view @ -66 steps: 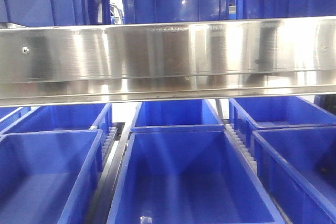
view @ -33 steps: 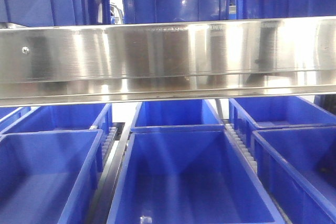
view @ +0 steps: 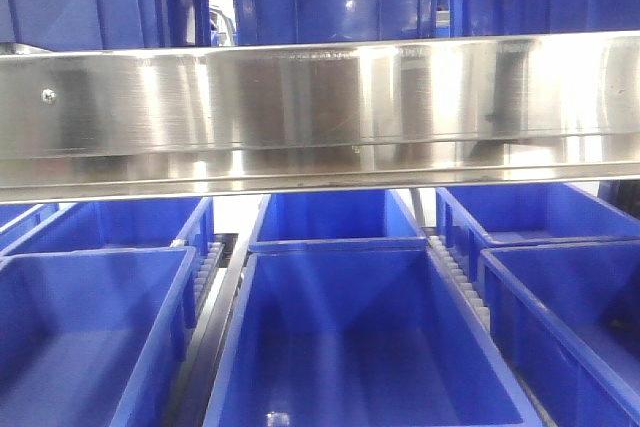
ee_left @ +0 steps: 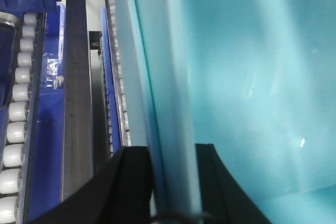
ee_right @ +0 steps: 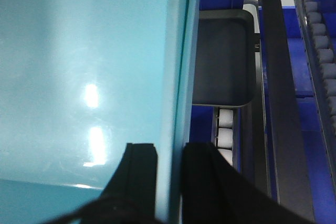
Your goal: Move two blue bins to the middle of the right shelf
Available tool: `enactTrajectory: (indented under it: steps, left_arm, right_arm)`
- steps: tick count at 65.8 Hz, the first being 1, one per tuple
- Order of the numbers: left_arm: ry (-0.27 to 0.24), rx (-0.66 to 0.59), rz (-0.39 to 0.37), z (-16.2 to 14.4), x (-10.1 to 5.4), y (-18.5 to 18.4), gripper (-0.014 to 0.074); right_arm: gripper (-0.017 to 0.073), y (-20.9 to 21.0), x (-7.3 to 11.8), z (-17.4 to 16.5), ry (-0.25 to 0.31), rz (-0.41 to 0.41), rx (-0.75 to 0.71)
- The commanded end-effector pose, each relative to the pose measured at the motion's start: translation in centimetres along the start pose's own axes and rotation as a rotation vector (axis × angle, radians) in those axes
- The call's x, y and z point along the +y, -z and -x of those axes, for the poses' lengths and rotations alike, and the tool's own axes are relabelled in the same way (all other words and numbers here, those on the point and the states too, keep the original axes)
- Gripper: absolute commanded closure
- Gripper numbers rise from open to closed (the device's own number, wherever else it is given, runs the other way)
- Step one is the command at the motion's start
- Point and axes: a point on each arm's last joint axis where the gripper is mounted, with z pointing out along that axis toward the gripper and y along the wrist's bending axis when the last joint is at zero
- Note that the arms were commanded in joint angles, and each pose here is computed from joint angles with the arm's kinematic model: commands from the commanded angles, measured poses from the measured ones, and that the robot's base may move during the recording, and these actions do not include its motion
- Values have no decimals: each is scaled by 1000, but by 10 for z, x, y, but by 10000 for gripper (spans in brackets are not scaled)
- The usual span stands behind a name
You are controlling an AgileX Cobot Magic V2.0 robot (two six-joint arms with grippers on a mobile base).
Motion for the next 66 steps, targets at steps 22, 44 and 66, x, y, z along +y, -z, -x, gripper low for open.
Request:
enactTrajectory:
  steps: [22,44,66]
  left_arm:
    - [0,-109,-47,9,-5,16,704]
    - [0,-109,-47,9,-5,16,704]
    - [0,-110,-47,10,-5,16,704]
  right_arm:
    - [722,15,6,13,-6,53,-155]
    - [722,16,7,17,-6,59,-195]
    - [722,16,7,17,-6,59,-200]
